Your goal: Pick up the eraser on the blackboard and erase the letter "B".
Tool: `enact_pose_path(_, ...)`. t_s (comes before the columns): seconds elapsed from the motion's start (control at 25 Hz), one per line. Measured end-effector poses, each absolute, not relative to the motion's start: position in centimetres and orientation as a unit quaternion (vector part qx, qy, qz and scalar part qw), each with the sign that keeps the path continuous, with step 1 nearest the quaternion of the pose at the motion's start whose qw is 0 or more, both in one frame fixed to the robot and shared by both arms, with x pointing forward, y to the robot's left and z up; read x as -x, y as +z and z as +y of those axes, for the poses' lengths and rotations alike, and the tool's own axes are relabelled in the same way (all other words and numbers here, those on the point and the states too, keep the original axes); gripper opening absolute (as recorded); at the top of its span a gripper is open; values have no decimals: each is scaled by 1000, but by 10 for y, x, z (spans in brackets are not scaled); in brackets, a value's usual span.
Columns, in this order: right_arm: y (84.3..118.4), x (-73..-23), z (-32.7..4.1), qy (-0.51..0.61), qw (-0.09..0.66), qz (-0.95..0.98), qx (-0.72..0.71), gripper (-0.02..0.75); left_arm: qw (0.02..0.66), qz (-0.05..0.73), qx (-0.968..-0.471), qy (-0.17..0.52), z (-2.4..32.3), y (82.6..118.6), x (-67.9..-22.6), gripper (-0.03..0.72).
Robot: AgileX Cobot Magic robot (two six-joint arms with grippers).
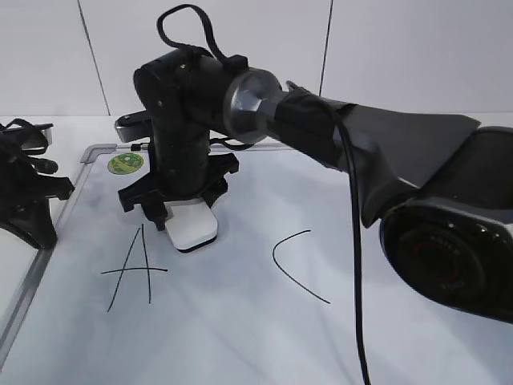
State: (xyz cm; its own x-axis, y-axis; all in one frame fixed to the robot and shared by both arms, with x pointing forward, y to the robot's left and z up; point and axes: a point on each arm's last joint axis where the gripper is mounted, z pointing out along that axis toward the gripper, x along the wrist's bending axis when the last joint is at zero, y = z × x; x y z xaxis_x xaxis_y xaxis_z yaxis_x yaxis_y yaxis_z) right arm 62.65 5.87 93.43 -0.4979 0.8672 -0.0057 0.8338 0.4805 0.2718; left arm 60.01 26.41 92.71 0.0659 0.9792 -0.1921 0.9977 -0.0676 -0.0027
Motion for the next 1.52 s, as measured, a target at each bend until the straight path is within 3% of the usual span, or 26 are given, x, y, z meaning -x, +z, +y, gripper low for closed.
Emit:
enact_pose_path(0.16, 932, -648, 37, 122, 71, 839, -525, 549, 68, 681, -726, -70, 264, 927, -601, 20)
enact_pose_path(0.48, 932, -703, -41, 112, 109, 790, -592, 548, 70, 681, -726, -69, 264, 927, -601, 20)
enact_pose_path(0.72, 932, -710, -54, 105, 118, 785, -599, 548, 71, 681, -725, -68, 264, 927, -601, 20)
enact_pose_path(1.04, 932, -698, -33, 100, 126, 823, -545, 548, 71, 681, -725, -68, 264, 927, -601, 20)
enact_pose_path(1.52, 931, -626, 63, 122, 75, 879, -456, 548, 70, 681, -726, -67, 264, 927, -601, 20)
